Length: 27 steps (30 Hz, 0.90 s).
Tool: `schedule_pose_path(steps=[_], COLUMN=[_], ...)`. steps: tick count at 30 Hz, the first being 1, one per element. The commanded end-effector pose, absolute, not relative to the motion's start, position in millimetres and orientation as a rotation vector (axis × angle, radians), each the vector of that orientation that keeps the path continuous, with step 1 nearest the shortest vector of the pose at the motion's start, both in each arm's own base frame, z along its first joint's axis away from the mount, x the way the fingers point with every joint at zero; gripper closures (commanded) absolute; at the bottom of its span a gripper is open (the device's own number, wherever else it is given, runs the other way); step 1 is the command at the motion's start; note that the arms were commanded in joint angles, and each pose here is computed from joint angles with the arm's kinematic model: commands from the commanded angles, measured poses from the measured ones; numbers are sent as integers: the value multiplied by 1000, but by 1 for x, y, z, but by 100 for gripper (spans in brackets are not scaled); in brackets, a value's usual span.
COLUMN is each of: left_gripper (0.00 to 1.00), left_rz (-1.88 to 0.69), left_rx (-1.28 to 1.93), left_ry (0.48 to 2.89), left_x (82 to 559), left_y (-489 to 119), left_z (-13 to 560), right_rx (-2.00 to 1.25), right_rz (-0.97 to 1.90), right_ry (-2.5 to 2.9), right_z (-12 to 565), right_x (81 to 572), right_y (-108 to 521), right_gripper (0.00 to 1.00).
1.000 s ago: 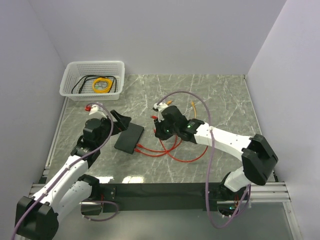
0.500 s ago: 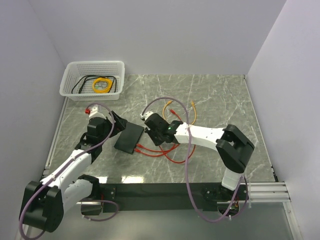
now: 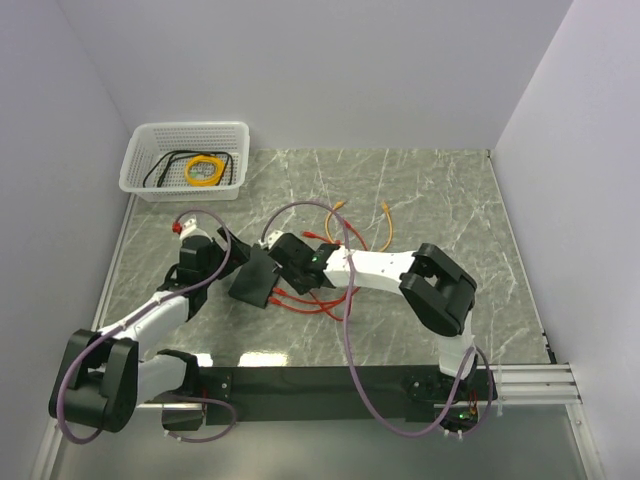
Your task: Insert the plug into the switch port
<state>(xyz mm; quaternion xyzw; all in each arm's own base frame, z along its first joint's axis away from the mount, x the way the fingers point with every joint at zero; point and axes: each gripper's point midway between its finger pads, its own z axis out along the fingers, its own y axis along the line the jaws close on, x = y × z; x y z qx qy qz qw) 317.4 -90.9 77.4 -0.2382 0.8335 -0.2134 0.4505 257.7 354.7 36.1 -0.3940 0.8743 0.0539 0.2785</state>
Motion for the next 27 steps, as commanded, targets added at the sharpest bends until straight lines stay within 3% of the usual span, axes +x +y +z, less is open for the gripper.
schedule_pose_path(steps=[1,16,27], left_gripper=[4,16,21], left_rz=[-559,-642,-676], left_rx=[-567,-506,-468], left_ry=[2037,2121,2150], left_x=[323,328,327], left_y=[-94,-114,-121], left_z=[78,55,47], right_rx=[-1153,-1416,-1485], right_rz=[144,336,222], right_ry=[2287,2200,2315], right_z=[43,52,22], right_x=[257,239,240], right_y=[367,398,373], right_gripper=[100,100,100])
